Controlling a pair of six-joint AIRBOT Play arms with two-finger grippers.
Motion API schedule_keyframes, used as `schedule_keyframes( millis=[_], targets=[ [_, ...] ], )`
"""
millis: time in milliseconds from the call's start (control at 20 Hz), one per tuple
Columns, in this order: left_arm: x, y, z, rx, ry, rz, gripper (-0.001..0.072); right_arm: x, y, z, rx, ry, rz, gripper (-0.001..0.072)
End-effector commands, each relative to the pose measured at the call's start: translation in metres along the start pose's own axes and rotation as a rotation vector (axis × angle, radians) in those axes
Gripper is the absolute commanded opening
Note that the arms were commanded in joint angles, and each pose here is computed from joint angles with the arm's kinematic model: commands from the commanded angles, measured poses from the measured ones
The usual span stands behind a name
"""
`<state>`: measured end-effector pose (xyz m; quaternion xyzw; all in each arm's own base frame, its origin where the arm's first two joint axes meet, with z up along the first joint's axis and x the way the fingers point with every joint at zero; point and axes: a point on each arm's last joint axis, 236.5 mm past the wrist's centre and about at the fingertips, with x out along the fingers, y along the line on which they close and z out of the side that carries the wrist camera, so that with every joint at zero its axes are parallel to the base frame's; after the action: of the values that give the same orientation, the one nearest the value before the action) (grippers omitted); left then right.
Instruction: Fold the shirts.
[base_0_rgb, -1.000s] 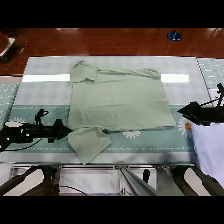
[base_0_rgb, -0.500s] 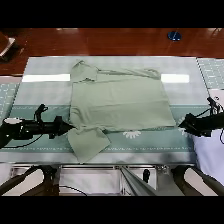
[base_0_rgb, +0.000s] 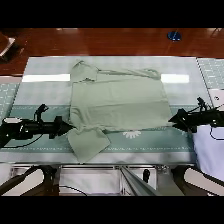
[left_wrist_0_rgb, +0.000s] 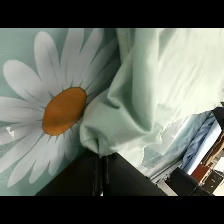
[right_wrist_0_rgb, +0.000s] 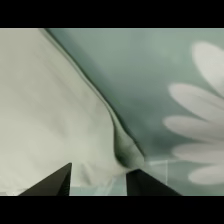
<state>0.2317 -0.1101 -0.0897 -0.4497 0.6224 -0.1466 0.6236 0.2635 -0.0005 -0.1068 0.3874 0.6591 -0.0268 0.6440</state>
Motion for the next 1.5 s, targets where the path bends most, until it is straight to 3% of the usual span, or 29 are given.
schedule_keyframes(
  millis=[0, 100, 150, 300, 550, 750, 950, 1200, 1450],
  targets=[
    [0.0, -0.002, -0.003, 0.021, 0.013, -0.007, 0.002, 0.011, 0.018, 0.024, -0.039, -0.049, 0.01, 0.0351],
    [-0.001, -0.003, -0.001, 0.025, 0.008, -0.007, 0.002, 0.006, 0.043, 0.034, -0.112, -0.071, 0.035, 0.0091],
    [-0.004, -0.007, 0.004, 0.038, 0.0, -0.009, 0.002, 0.001, 0.061, 0.037, -0.178, -0.076, 0.06, 0.0025],
    [-0.034, -0.057, 0.031, 0.176, -0.031, -0.069, 0.0019, -0.049, 0.13, 0.053, -0.357, -0.131, 0.119, 0.0025],
    [-0.171, -0.242, 0.081, 0.617, -0.34, -0.156, 0.0019, -0.26, 0.286, 0.064, -0.693, -0.627, 0.253, 0.0024],
    [-0.297, -0.342, 0.063, 0.867, -0.699, 0.02, 0.0018, -0.41, 0.347, -0.024, -0.92, -0.964, 0.322, 0.0024],
    [-0.392, -0.367, 0.017, 0.948, -1.006, 0.28, 0.0018, -0.487, 0.339, -0.106, -1.011, -1.203, 0.305, 0.0024],
    [-0.418, -0.386, -0.082, 1.099, -1.151, 0.292, 0.0019, -0.527, 0.283, -0.183, -1.004, -1.385, 0.149, 0.0025],
    [-0.426, -0.366, -0.146, 1.249, -1.139, 0.317, 0.0019, -0.511, 0.235, -0.214, -0.929, -1.327, 0.043, 0.0025]
  ],
)
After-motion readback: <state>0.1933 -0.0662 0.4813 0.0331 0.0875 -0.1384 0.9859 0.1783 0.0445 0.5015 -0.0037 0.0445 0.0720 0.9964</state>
